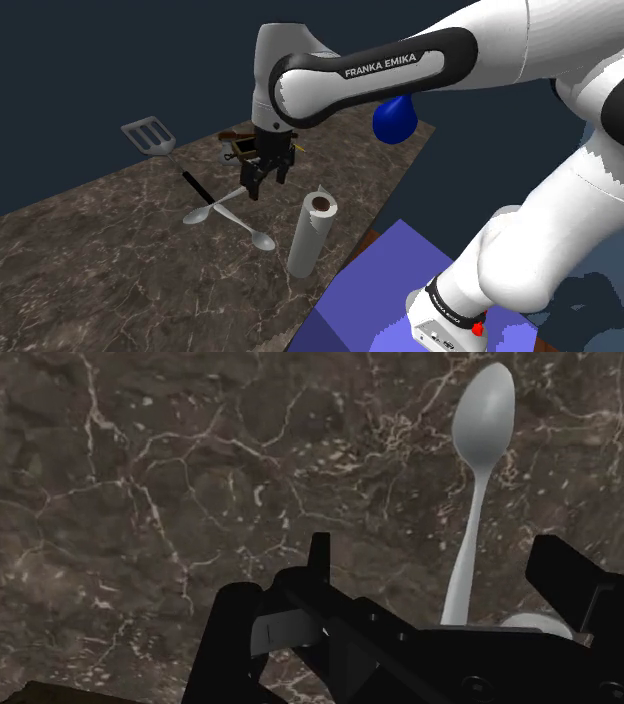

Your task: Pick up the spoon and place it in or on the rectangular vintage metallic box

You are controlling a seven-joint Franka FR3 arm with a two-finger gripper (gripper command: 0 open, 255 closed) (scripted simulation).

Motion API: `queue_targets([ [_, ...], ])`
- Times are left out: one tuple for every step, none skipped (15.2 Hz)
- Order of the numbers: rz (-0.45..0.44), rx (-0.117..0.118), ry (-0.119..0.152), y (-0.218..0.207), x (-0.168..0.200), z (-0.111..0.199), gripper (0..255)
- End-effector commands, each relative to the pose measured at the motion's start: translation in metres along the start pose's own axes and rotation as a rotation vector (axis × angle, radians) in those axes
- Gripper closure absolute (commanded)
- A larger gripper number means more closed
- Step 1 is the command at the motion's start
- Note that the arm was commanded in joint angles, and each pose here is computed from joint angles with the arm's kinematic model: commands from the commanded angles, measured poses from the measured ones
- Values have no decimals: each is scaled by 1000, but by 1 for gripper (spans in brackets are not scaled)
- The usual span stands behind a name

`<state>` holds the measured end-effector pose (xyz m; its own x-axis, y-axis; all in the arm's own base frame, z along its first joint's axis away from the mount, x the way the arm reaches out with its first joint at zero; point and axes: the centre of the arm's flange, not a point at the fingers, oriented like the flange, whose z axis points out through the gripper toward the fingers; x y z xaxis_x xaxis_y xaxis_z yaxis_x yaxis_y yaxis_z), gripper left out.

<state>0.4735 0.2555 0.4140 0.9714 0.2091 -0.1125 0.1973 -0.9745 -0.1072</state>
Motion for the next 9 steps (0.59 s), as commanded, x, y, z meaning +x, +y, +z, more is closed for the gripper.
queue_targets([
  [-4,15,-11,-15,14,15,0],
  [-7,22,-16,-23,21,23,0],
  [-9,29,-21,-31,28,30,0],
  [-11,36,-27,-39,35,37,0],
  [-14,42,-31,-46,41,43,0],
  [-14,42,-31,-46,41,48,0],
  [-14,42,-31,-46,41,54,0],
  [-14,42,-31,-47,41,59,0],
  [-14,42,-31,-47,40,64,0],
])
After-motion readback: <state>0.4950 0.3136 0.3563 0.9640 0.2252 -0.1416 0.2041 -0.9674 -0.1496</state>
